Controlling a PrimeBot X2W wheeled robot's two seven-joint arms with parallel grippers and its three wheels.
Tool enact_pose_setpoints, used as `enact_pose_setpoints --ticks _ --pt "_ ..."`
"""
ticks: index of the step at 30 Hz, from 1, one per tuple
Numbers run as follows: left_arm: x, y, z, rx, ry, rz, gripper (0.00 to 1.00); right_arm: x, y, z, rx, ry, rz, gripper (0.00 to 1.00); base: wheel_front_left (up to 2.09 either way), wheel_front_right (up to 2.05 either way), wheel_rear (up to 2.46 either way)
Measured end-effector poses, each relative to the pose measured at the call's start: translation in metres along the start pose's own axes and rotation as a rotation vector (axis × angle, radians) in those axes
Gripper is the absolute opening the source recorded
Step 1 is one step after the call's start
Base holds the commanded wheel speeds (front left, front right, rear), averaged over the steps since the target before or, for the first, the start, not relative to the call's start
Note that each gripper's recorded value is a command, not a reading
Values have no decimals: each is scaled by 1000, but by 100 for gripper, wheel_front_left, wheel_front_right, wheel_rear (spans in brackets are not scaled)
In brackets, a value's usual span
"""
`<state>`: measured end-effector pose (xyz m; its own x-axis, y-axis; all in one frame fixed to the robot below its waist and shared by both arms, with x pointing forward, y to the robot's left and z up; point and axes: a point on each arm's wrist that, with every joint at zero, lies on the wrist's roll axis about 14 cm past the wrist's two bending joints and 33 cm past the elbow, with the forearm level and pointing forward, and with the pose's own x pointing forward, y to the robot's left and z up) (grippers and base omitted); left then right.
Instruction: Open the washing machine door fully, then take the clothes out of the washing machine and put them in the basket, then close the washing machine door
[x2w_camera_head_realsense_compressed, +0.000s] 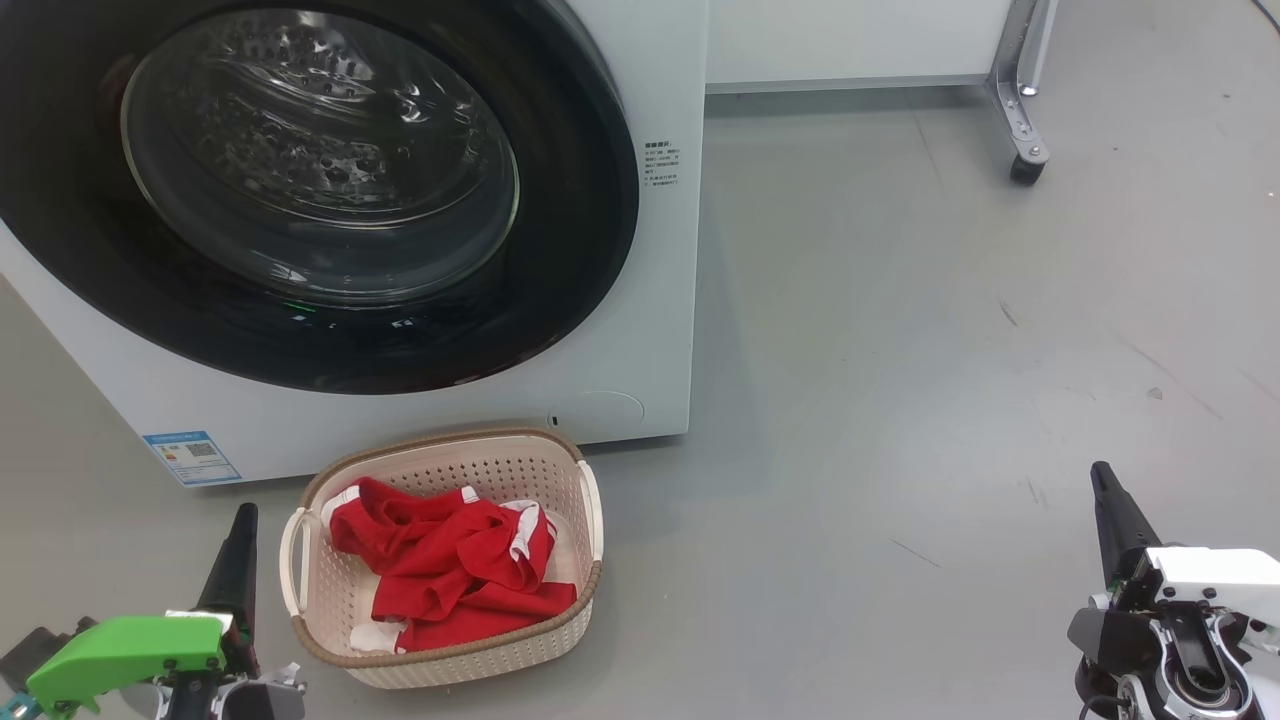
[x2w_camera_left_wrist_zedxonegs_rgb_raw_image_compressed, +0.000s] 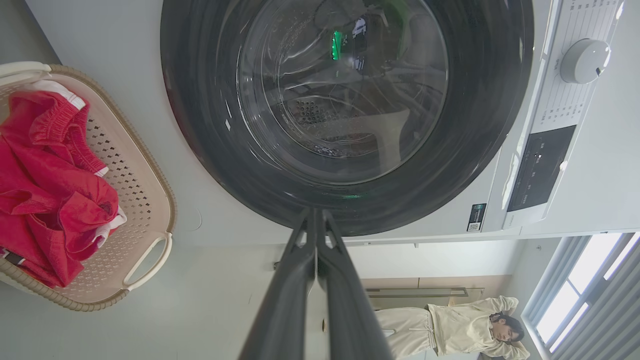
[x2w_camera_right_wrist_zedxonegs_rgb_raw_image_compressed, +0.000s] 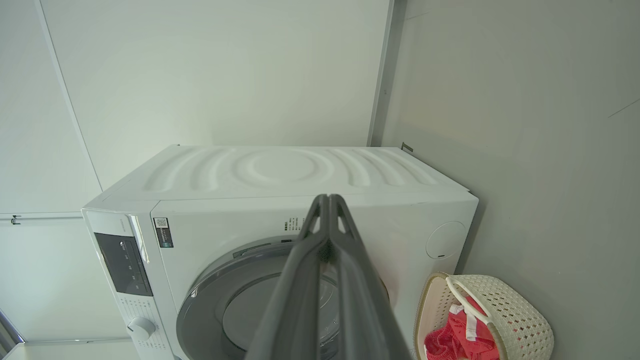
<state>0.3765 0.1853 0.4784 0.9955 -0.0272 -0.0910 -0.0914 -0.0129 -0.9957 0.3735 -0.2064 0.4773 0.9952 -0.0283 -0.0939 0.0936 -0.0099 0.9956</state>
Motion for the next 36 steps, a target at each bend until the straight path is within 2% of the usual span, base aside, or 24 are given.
enact_pose_setpoints --ticks 36 --pt "0 0 0 0 0 -1 0 0 0 0 1 0 0 0 0 0 0"
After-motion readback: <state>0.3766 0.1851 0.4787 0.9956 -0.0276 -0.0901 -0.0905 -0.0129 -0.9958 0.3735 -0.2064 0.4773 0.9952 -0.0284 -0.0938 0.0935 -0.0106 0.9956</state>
